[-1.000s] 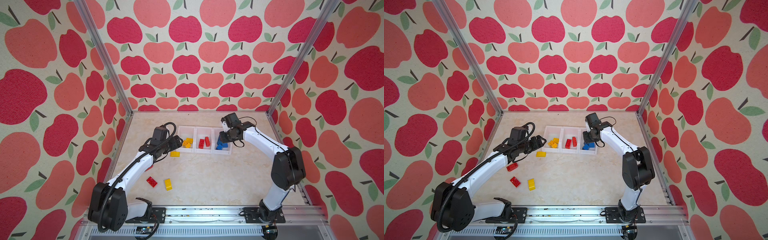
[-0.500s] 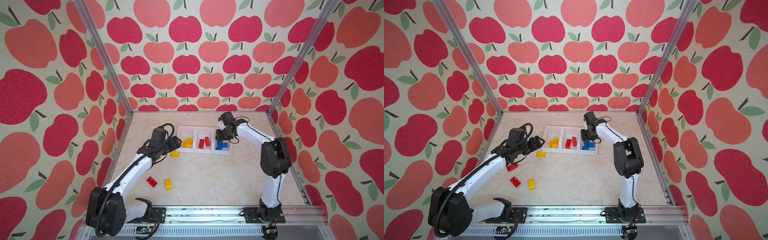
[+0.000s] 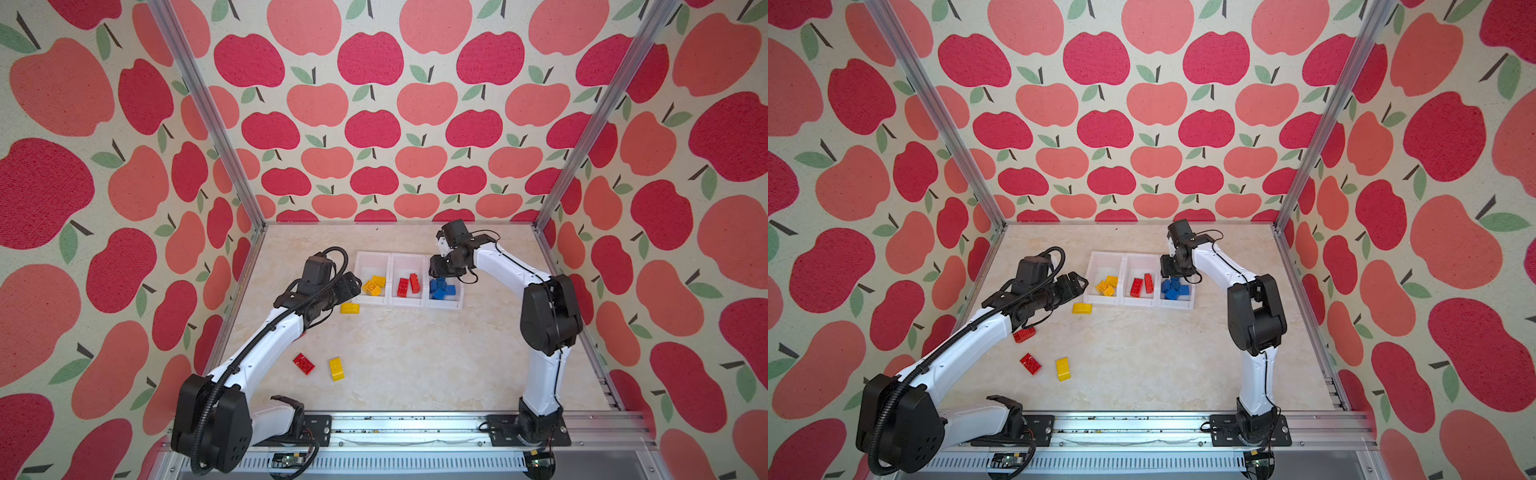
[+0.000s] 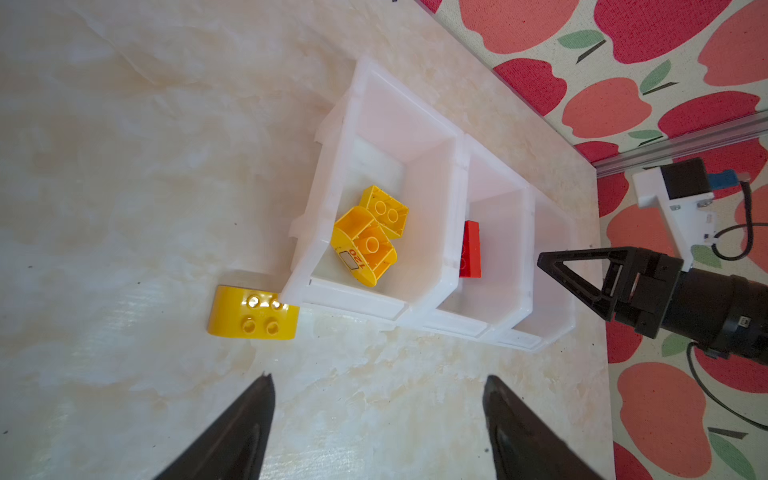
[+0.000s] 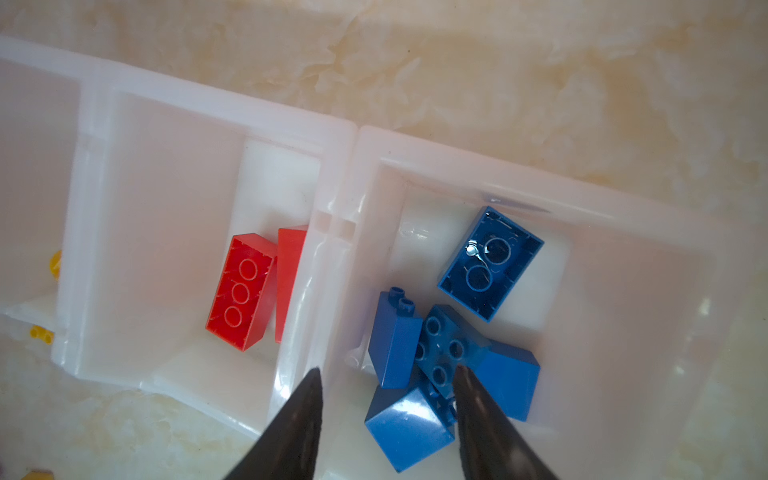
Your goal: Sort the legos into containers by color
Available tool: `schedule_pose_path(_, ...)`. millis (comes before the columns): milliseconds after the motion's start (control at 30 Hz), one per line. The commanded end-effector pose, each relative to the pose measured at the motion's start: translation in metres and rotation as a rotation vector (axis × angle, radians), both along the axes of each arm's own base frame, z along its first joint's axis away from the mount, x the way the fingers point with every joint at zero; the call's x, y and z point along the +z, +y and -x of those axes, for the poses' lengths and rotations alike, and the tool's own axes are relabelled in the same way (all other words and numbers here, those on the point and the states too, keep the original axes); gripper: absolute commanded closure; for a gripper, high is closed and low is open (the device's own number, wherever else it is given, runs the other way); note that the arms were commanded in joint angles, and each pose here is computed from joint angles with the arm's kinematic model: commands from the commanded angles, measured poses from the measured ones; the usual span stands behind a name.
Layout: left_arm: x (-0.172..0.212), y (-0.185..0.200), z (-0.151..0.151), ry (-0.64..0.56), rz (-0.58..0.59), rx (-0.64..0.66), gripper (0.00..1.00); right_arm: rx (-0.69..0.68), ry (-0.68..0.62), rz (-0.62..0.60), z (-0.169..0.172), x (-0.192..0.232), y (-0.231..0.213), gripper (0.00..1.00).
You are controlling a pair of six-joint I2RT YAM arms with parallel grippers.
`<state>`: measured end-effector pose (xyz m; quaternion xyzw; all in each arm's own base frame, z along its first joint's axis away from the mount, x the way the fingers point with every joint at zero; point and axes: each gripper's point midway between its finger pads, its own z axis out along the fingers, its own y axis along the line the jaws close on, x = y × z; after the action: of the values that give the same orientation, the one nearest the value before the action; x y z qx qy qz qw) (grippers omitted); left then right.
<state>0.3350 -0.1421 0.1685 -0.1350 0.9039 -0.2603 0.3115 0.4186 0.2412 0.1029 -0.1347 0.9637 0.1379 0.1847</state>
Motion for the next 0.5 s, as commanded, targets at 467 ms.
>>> schedule_pose_path(467,-0.040,0.026,0.067,0.257,-0.211,0.081,0.19,0.033,0.043,-0.015,0.054,0.031,-0.013,0.40)
